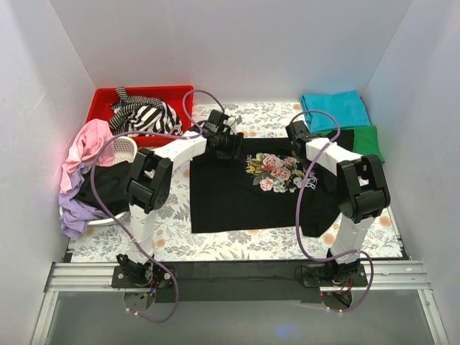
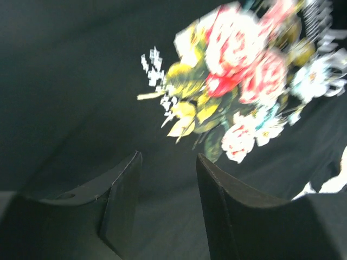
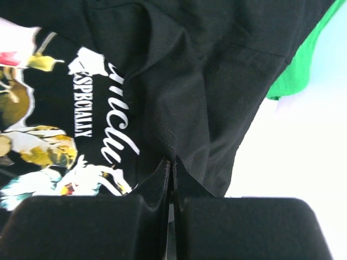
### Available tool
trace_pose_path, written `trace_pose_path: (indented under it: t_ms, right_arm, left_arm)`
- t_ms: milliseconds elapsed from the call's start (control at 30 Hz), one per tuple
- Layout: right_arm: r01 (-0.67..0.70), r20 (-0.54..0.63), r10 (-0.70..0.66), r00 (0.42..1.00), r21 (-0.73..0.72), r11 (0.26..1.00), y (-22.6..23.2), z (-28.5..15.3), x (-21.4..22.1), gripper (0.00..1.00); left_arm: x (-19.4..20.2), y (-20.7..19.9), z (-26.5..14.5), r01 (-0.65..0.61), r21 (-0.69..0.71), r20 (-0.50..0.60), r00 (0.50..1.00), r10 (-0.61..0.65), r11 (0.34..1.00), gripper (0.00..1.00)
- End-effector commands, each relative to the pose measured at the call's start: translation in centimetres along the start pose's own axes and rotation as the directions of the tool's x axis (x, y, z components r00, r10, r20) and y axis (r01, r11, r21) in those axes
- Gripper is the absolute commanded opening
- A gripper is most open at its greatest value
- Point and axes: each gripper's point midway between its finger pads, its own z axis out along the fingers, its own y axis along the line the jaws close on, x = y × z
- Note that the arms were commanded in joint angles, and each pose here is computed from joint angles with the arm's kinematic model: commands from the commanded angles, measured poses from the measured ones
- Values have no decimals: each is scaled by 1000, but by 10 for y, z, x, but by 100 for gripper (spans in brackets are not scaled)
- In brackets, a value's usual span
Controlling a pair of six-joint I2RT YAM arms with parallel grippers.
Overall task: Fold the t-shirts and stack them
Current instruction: Fold the tshirt
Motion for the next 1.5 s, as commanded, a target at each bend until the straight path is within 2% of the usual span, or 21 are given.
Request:
trace_pose_path:
  t_ms: [0,133,367,567,800,833,867,900,933,1100,1233,1333,1433,1467]
  right_arm:
    - [-82,96,84,992,-23,996,-9,-18,-22,1]
    - [-107,143,116,983,-67,992,-11,-33,-28,1]
    - [-128,189,145,971,-101,987,-11,-58,-25,1]
    - [-145,174,174,969,-165,975,-2,-71,-10,1]
    - [-199,144,223,964,-164,966,-8,-88,6,1]
    - [-188,142,219,965,-204,961,0,-89,8,3]
    - [-188,152,223,963,-217,958,2,-89,7,28]
    - [-185,148,220,964,-221,958,5,-87,8,36]
    - [-176,135,209,969,-221,959,8,-83,10,39]
    - [-249,188,286,940,-197,948,-4,-88,-1,44]
    - [-401,224,415,882,-107,910,-37,-91,-2,51]
    - [-462,193,498,845,-203,863,-34,-74,-8,52]
    - [-498,142,543,827,-262,827,-26,-51,-13,52]
    - [-519,159,573,804,-281,807,-29,-44,-22,52]
  left_arm:
    - [-72,-30,-72,-100,-50,264,958,110,994,44]
    - [-78,-43,-88,-113,-27,292,949,116,993,44]
    - [-67,-45,-84,-109,14,260,960,101,994,44]
    - [-52,-48,-76,-104,61,218,972,89,993,43]
    - [-46,-47,-69,-103,75,191,978,87,992,43]
    - [-45,-46,-68,-105,75,186,978,89,992,43]
    - [-44,-44,-68,-102,71,182,979,88,992,43]
    - [-44,-43,-66,-100,65,179,980,87,993,43]
    - [-44,-43,-66,-103,63,180,980,90,993,43]
    - [-45,-36,-65,-103,24,174,980,97,994,43]
    - [-48,-22,-65,-101,-51,181,977,108,994,43]
    - [-50,-3,-65,-78,-139,190,976,104,987,43]
    - [-54,10,-68,-17,-131,199,979,43,991,43]
    - [-57,14,-72,-5,-110,218,976,29,994,43]
